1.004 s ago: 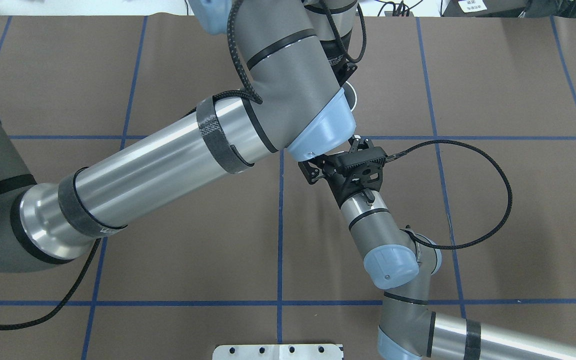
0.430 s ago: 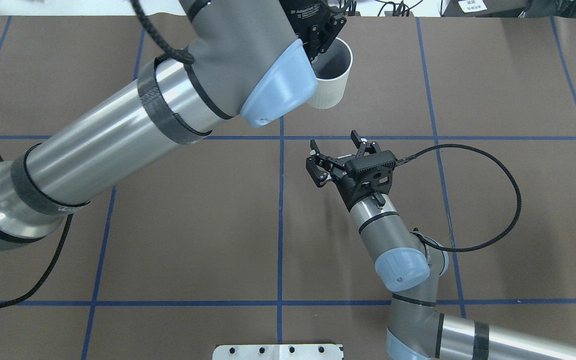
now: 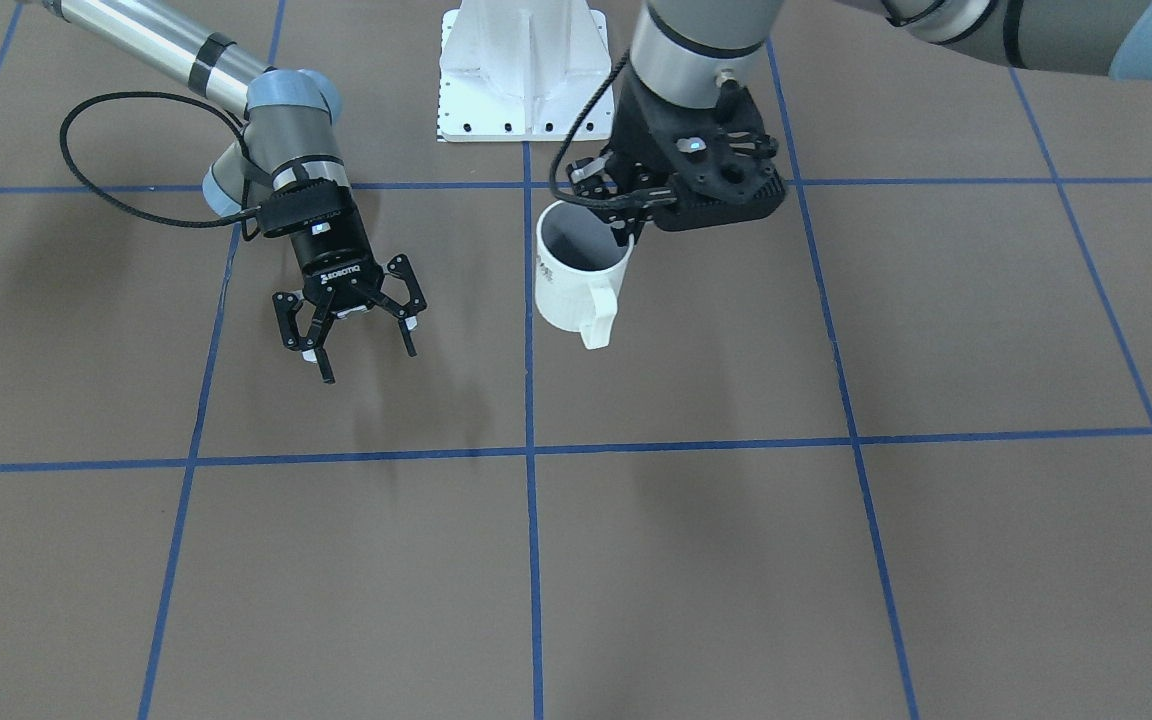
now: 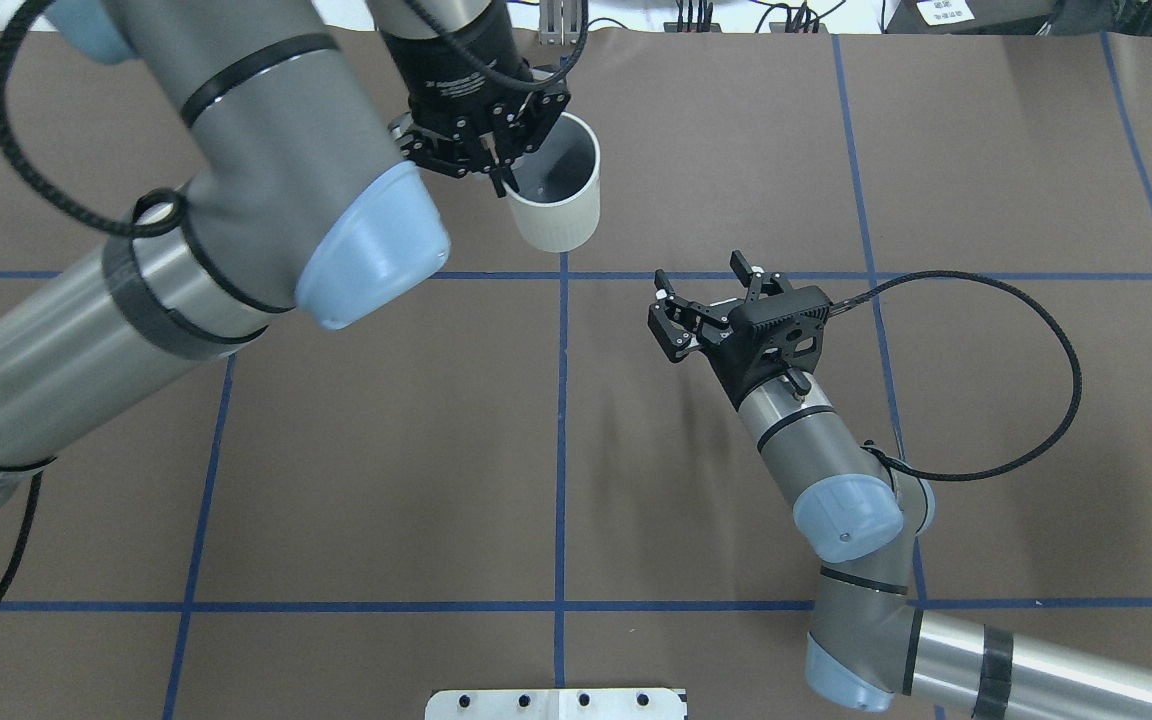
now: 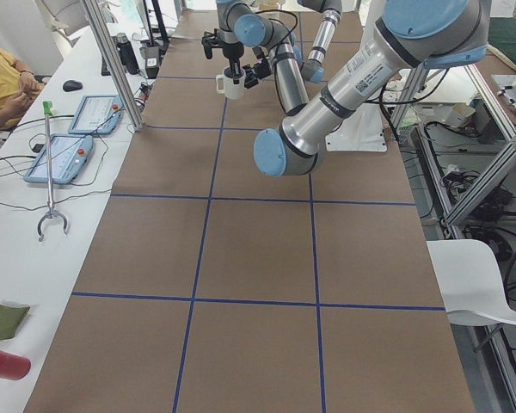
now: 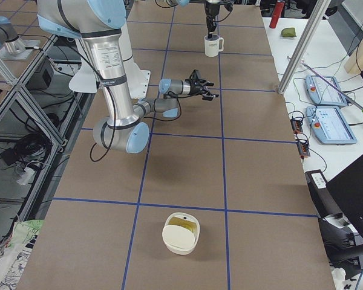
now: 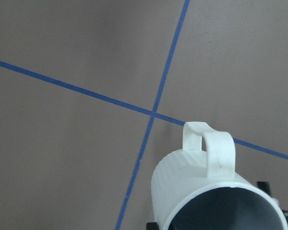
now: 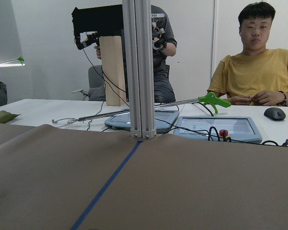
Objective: Left arm hands cup to right arm to dump lemon
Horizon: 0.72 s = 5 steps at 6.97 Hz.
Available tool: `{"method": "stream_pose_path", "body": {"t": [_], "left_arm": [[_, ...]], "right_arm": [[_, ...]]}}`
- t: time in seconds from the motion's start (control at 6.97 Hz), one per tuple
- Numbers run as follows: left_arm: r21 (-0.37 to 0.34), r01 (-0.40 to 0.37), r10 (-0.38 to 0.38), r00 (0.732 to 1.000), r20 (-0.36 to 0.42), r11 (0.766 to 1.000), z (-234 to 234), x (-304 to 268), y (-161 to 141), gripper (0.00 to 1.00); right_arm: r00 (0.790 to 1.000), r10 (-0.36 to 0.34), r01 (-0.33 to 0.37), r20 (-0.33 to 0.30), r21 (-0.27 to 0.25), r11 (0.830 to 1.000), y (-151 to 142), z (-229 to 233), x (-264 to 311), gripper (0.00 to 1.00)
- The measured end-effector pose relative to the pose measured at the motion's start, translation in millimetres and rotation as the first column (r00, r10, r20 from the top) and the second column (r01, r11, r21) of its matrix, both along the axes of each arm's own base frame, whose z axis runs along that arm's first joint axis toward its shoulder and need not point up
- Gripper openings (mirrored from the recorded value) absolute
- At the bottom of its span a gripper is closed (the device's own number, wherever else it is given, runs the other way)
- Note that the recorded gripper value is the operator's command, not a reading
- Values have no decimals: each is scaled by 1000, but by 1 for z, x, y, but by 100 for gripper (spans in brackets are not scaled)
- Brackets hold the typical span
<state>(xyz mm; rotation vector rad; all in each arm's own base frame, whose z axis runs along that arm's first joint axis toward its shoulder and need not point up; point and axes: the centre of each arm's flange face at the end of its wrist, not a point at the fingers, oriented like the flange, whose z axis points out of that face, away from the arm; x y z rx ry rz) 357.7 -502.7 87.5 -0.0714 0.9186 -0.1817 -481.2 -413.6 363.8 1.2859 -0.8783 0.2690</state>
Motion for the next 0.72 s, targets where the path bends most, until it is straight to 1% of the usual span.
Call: {"method": "stream_pose_path", "body": {"t": [0.14,0.43,0.57,0.72], "left_arm": [[48,-49,48,998,28,998,49,-17,9,0],[142,-125,116,991,71,982,156,-53,15,0],[190,-156,141,986,90,969,208,-77,17,0],[229,-194,170,978,120,954,251,-102,18,0]], "right_arm": [[1000,-17,16,-25,-15,1000,-18,19,24,94],[995,-77,74,-59,-54,996,-45,55,88,94],[991,-114,109,-68,-77,991,-53,70,126,94],[984,-166,158,-70,-107,982,-65,83,169,94]]}}
